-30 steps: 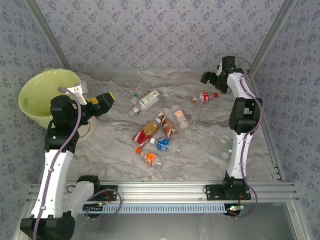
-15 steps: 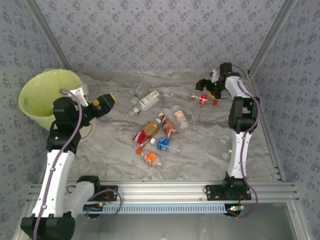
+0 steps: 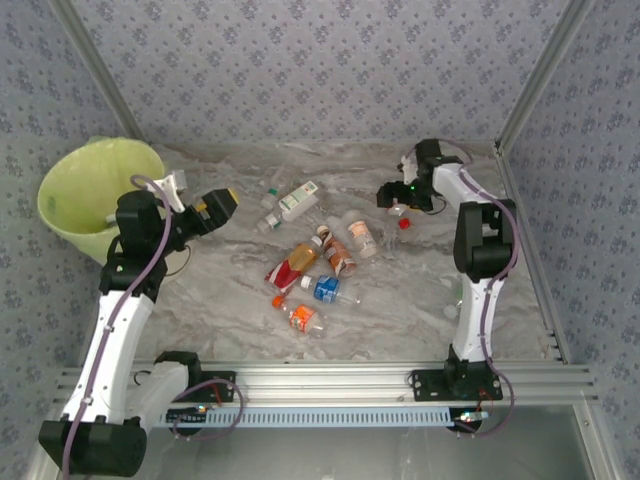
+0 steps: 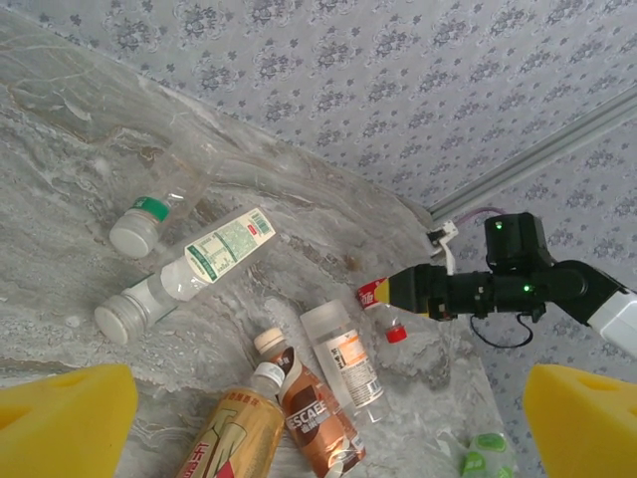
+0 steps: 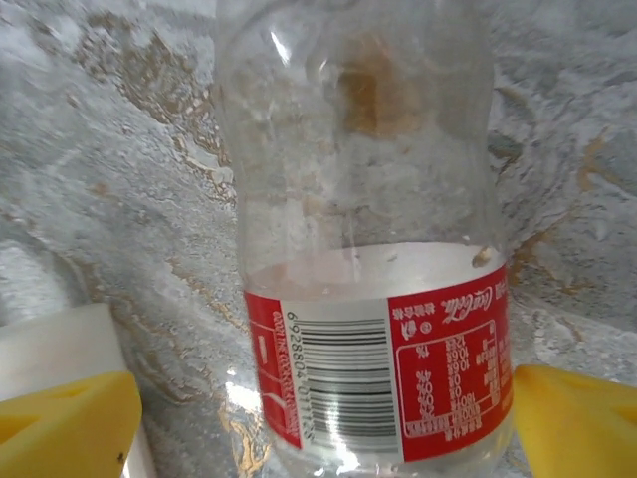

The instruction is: Put the plastic bottles in the bin

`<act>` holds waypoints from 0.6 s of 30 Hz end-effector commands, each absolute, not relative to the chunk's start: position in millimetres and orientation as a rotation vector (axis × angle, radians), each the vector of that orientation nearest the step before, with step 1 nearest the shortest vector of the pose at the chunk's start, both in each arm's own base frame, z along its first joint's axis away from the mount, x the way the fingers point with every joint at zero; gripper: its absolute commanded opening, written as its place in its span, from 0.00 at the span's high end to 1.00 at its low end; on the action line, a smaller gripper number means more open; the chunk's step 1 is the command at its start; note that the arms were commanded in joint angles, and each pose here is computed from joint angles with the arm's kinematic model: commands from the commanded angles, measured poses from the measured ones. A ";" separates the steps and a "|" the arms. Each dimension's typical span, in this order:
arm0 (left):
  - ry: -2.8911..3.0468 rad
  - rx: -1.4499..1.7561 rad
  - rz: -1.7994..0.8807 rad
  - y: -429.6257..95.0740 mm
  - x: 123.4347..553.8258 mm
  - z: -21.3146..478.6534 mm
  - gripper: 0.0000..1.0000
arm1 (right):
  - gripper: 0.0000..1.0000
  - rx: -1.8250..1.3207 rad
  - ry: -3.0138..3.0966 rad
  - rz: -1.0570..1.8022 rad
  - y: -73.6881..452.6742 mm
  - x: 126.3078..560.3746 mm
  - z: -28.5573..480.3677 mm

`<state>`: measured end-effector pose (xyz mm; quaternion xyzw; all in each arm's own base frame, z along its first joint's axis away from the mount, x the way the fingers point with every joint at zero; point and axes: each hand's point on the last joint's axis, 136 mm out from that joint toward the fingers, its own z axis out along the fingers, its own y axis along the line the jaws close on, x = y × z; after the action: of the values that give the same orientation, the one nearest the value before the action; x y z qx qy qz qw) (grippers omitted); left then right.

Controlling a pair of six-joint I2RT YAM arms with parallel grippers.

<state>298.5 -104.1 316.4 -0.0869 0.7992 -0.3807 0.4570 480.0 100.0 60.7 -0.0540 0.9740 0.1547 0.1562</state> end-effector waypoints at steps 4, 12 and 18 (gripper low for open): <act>1.976 -0.286 -0.976 -106.2 298.1 308.7 0.01 | 0.24 -0.151 2.877 0.114 78.4 480.9 32.2; 2.010 -0.339 -0.994 -110.9 301.3 292.0 0.01 | 0.41 -0.131 2.884 -0.028 78.5 482.1 20.8; 2.042 -0.345 -0.995 -115.0 301.4 284.8 0.01 | 0.49 -0.117 2.781 -0.017 80.5 476.8 59.7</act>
<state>298.2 -112.7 281.7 -0.1374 0.8144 -0.3919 0.4053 477.5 84.8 27.6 -0.0550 0.9883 0.0039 0.1420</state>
